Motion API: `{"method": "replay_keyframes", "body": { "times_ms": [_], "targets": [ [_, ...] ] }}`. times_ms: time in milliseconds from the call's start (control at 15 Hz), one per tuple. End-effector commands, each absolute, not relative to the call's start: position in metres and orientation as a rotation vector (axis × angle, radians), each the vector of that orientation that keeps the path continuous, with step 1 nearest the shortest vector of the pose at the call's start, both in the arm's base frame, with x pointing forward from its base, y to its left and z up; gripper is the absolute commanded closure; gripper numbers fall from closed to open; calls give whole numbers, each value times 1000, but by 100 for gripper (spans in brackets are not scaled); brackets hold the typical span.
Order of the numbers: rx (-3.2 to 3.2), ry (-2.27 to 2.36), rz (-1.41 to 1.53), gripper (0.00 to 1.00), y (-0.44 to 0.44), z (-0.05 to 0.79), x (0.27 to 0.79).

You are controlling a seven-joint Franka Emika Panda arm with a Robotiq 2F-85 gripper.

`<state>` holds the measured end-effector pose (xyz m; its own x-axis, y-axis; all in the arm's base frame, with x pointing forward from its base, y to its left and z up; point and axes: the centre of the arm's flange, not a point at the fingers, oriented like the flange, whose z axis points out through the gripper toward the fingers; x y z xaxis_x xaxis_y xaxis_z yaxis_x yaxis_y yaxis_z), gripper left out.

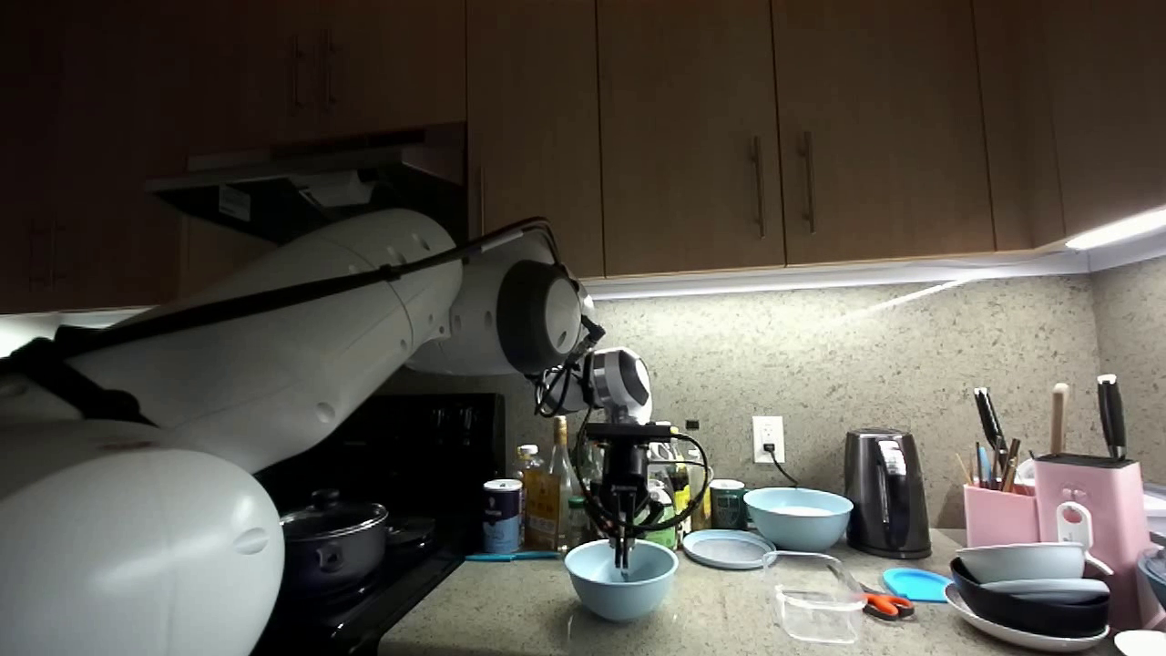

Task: Use the spoon to stir the bowl

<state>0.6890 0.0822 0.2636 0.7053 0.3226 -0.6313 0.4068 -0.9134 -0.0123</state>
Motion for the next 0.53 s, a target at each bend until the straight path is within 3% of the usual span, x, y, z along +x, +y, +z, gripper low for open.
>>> {"method": "replay_keyframes", "body": {
  "times_ms": [0, 467],
  "targets": [
    [2818, 412, -997, 94, 96, 270, 662],
    [2813, 215, -994, 96, 117, 271, 658]
  ]
}}
